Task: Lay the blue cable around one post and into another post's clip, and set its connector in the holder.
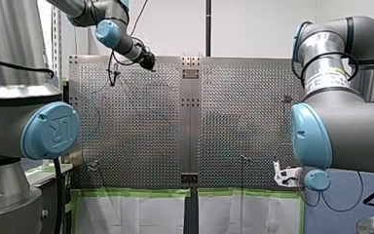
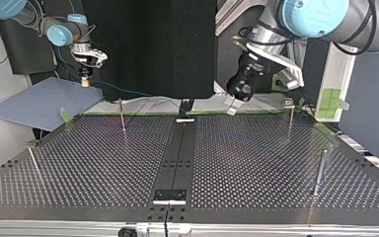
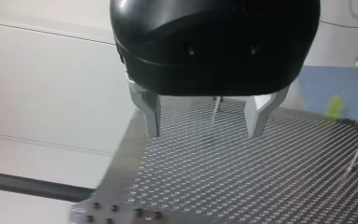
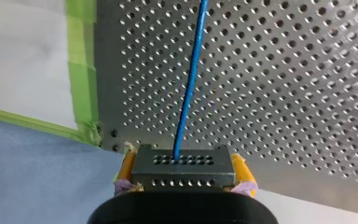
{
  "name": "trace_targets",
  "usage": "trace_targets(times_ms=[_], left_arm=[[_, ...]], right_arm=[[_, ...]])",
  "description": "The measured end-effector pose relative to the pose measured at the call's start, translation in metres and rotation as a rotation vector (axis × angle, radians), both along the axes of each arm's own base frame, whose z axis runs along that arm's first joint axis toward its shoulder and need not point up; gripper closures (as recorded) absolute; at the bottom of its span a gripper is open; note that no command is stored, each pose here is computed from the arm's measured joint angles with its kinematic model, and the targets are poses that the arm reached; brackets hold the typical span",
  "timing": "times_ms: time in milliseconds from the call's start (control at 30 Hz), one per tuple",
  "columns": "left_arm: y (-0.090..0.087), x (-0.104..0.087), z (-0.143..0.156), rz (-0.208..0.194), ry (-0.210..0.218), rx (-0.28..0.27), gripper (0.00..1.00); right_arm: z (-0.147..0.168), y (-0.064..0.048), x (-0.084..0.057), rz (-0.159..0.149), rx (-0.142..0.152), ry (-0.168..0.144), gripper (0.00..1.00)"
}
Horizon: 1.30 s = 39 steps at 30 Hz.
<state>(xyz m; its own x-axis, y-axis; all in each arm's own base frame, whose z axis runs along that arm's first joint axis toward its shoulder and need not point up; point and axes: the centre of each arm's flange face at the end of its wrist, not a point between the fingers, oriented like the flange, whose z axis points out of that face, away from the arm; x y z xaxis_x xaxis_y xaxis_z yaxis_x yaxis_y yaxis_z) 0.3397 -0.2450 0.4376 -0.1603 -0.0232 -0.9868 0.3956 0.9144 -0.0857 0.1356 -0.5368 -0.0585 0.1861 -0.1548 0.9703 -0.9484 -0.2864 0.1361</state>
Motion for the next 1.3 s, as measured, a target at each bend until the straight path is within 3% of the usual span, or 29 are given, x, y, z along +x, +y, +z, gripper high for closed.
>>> trace_targets(times_ms=[100,267,500,633,900,1067,1300], left_arm=[[-0.006,0.001,-0.018,-0.021,0.021,0.002,0.10],[-0.012,-0.002,-0.043,-0.035,0.053,-0.024,0.10],[-0.030,-0.008,-0.091,-0.088,0.122,-0.033,0.10],[-0.040,-0.016,-0.120,-0.099,0.164,-0.028,0.10],[-0.057,-0.038,-0.178,-0.085,0.258,-0.038,0.10],[-0.063,-0.053,-0.207,-0.085,0.292,-0.017,0.10],[-0.063,-0.070,-0.246,-0.090,0.334,0.027,0.10]], right_arm=[[-0.003,0.003,-0.002,0.016,0.022,0.002,1.00],[-0.004,0.003,-0.006,0.024,0.035,0.005,1.00],[-0.007,0.005,-0.006,0.062,0.041,-0.023,1.00],[-0.006,0.003,-0.006,0.091,0.028,-0.038,1.00],[-0.002,-0.003,-0.005,0.133,-0.019,-0.076,1.00],[0.001,-0.007,-0.007,0.134,-0.041,-0.083,1.00],[0.001,-0.010,-0.016,0.105,-0.047,-0.081,1.00]])
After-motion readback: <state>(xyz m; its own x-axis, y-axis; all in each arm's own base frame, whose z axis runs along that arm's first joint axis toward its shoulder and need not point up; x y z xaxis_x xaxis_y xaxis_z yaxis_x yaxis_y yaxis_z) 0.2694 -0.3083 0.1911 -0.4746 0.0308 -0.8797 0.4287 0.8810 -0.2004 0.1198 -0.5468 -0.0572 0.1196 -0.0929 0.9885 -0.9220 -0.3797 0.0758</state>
